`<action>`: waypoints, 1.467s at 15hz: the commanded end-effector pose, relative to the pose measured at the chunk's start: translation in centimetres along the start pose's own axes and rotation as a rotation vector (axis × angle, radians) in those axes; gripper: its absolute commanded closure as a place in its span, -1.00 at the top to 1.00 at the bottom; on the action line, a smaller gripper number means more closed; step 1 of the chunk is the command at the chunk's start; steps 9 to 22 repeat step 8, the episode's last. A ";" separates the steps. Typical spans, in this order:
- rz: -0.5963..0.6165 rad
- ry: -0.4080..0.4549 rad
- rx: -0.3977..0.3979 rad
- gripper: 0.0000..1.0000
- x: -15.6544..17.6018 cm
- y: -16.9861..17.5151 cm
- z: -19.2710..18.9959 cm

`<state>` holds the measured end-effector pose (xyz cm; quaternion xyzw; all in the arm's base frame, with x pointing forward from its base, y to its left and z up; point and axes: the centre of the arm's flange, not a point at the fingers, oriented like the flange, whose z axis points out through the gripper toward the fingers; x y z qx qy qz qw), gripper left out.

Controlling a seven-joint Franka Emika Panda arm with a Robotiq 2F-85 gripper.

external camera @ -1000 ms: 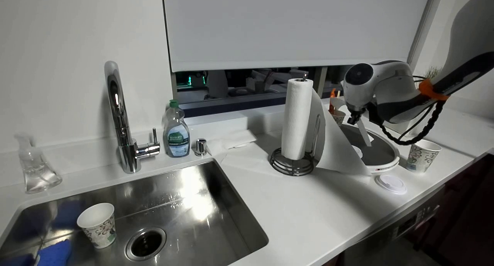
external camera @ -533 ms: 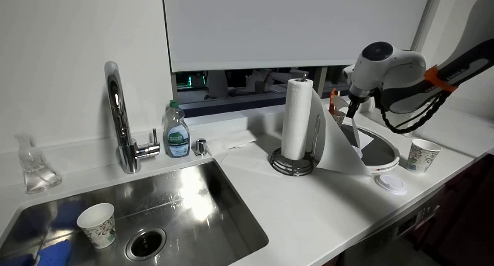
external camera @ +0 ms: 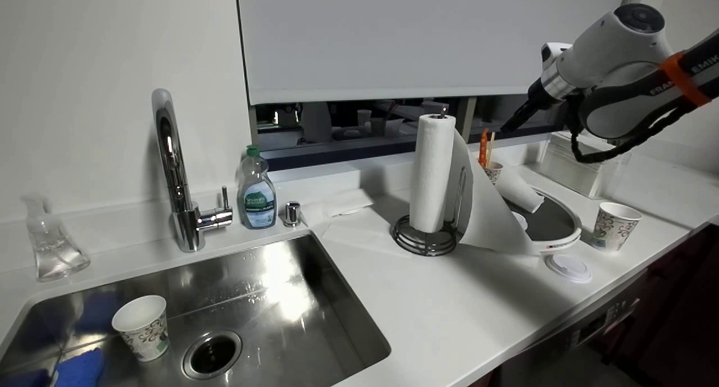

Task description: Move the paper towel next to the roll and place it next to the cup with chopsticks in it

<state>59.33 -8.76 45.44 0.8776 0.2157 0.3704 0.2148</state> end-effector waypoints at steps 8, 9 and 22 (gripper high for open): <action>0.044 0.005 0.029 1.00 0.0 -1.0 -0.3; 0.044 0.005 0.029 1.00 0.0 -1.0 -0.3; 0.044 0.005 0.029 1.00 0.0 -1.0 -0.3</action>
